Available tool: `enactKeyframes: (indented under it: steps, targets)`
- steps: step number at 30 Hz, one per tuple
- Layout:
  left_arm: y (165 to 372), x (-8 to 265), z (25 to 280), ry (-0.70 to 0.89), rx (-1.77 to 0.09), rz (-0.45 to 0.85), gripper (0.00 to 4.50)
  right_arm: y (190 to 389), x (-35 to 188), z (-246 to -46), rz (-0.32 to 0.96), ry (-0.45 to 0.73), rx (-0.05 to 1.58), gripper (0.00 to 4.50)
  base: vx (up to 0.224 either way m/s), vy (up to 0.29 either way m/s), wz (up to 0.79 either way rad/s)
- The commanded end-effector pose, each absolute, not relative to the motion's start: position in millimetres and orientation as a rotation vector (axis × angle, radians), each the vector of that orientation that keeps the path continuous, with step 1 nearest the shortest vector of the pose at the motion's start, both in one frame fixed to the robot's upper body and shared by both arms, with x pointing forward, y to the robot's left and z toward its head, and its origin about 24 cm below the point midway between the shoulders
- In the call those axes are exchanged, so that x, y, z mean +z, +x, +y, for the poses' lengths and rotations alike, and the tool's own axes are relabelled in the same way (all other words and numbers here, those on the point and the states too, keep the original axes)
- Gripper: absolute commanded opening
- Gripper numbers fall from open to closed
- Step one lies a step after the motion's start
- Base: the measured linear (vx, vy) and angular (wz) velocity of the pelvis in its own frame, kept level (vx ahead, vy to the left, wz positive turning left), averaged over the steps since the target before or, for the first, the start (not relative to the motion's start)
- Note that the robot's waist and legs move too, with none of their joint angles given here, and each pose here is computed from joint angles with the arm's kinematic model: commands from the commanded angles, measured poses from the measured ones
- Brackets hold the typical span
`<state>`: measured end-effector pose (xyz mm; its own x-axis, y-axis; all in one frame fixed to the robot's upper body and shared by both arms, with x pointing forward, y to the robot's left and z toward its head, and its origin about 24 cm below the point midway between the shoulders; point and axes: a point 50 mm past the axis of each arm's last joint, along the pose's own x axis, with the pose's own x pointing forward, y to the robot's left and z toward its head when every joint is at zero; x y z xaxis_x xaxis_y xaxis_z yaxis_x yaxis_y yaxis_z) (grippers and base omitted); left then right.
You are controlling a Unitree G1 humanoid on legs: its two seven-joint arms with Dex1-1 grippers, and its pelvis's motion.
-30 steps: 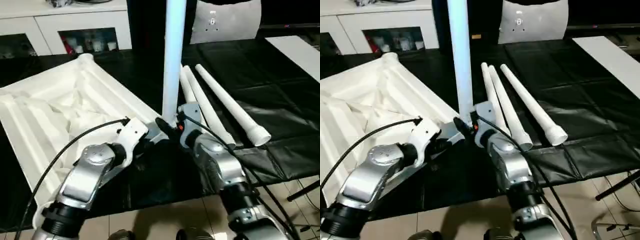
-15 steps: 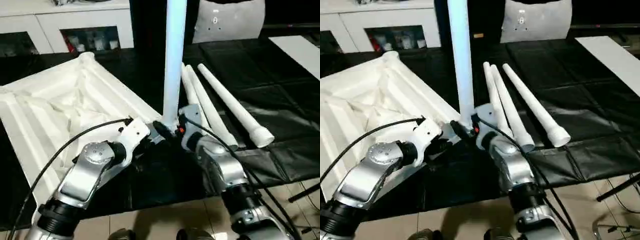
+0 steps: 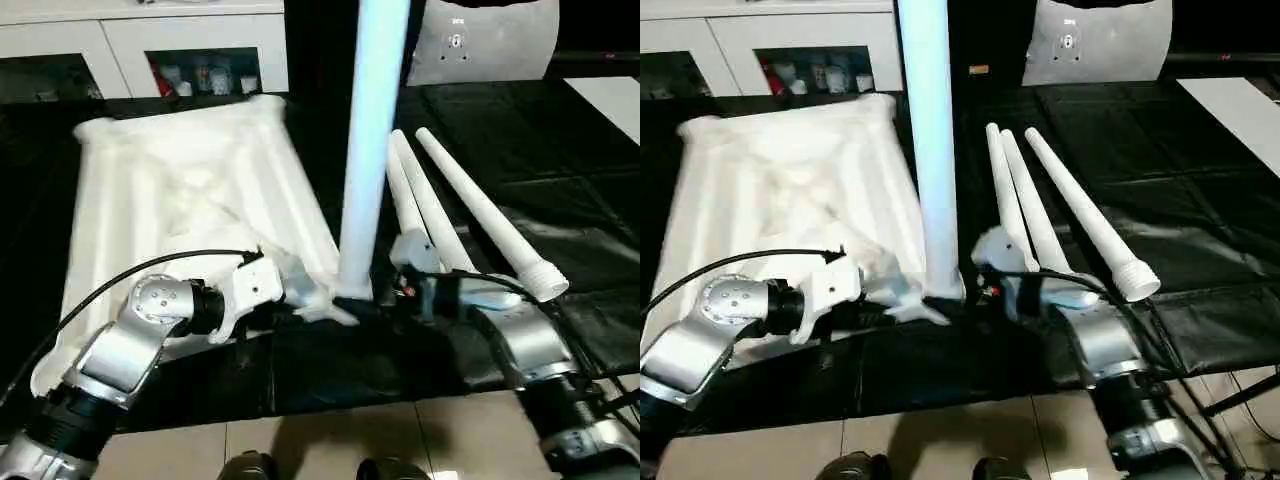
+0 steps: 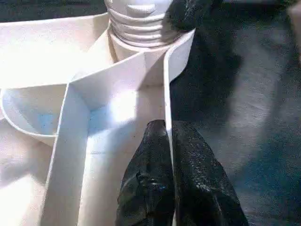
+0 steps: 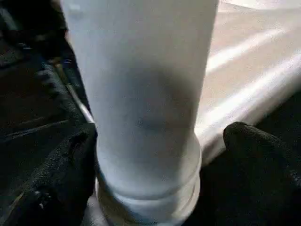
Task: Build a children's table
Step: Rotate leg to tighten
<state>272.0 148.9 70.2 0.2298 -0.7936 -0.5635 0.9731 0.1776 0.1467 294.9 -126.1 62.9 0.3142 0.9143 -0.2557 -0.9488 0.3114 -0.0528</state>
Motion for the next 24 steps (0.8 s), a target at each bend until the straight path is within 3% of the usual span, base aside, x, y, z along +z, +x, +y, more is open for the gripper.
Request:
enactKeyframes:
  steps: [1, 13, 24]
  targets:
    - [272.6, 74.0, 148.7, 0.591, -1.37, 0.391, 0.0, 289.2, 66.4, -126.8, 0.197, -0.196, 1.319, 4.47, 0.0, 0.0, 0.0]
    - [274.0, 73.0, 153.5, 0.599, -1.41, 0.39, 0.0, 282.2, 62.6, -127.9, 0.274, -0.157, 1.429, 3.37, 0.0, 0.0, 0.0]
    - [273.8, 72.0, 155.8, 0.598, -1.415, 0.391, 0.0, 282.9, 62.1, -126.9, 0.29, -0.153, 1.452, 2.76, 0.0, 0.0, 0.0]
